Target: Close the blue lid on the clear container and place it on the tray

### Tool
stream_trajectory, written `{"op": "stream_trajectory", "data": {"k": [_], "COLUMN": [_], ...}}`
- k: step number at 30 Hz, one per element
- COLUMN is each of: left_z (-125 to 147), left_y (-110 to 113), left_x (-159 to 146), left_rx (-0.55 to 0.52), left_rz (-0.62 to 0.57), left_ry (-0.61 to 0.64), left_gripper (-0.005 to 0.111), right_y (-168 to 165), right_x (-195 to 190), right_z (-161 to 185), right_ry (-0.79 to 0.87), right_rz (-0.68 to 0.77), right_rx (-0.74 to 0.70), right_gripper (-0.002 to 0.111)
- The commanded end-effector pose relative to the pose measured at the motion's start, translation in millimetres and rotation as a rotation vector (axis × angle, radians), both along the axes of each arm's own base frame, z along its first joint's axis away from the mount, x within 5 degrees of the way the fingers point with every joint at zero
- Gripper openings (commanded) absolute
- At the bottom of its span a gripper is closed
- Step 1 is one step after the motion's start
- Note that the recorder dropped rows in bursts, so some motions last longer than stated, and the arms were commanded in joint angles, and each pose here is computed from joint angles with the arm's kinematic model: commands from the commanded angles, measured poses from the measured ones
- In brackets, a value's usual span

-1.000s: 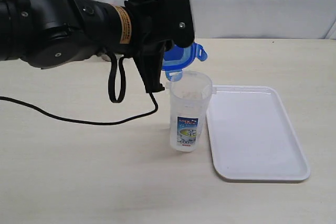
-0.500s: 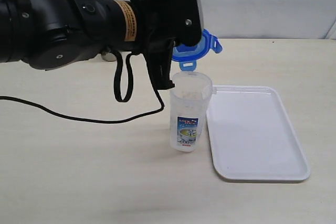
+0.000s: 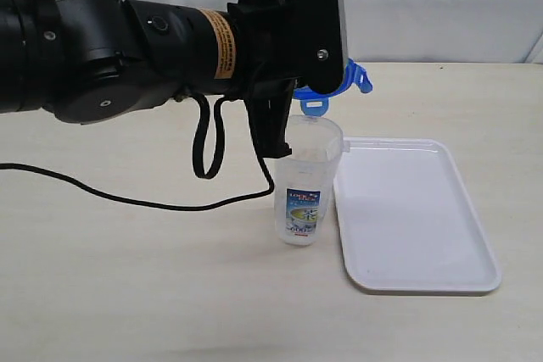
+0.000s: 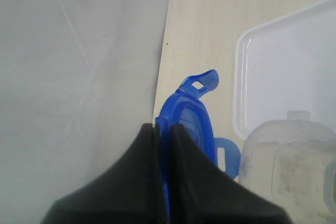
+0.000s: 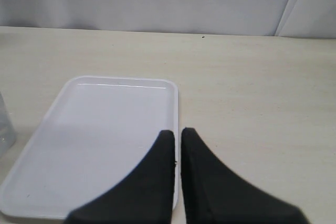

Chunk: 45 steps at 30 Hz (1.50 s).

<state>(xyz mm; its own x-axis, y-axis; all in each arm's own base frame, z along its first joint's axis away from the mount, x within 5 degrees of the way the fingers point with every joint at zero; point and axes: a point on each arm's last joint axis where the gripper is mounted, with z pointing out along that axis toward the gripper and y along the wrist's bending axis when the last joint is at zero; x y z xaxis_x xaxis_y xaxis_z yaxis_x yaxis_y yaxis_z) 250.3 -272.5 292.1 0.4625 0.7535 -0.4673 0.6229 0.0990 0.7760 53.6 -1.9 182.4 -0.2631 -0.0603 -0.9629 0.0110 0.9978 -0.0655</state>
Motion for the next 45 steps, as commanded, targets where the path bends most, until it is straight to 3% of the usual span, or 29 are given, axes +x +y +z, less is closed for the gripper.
{"op": "stream_trajectory", "data": {"k": [1,9,36,45], "left_z": [1.5,-0.7,-4.3,-16.0], "left_y": [2.7,-7.0,-4.5,-6.8], "left_x": [-1.4,-14.1,-15.8,-26.9], "left_rx": [0.011,0.041,0.056,0.110], "left_rz": [0.018,-0.017,0.031,0.019], "left_ry": [0.014,0.022,0.082,0.114], "left_gripper": [0.000,0.000,0.000,0.000], "right_y": [-0.2,-0.2,-0.2,-0.2], "right_x": [-0.1,-0.1,-0.1,-0.1], "right_z": [-0.2,-0.2,-0.2,-0.2], "right_ry": [-0.008,-0.008,-0.008,-0.008], "right_rz": [-0.003,-0.003,-0.003,-0.003], "right_rx": [-0.001,-0.001,-0.001,-0.001], "right_gripper": [0.005,0.005,0.005,0.005]}}
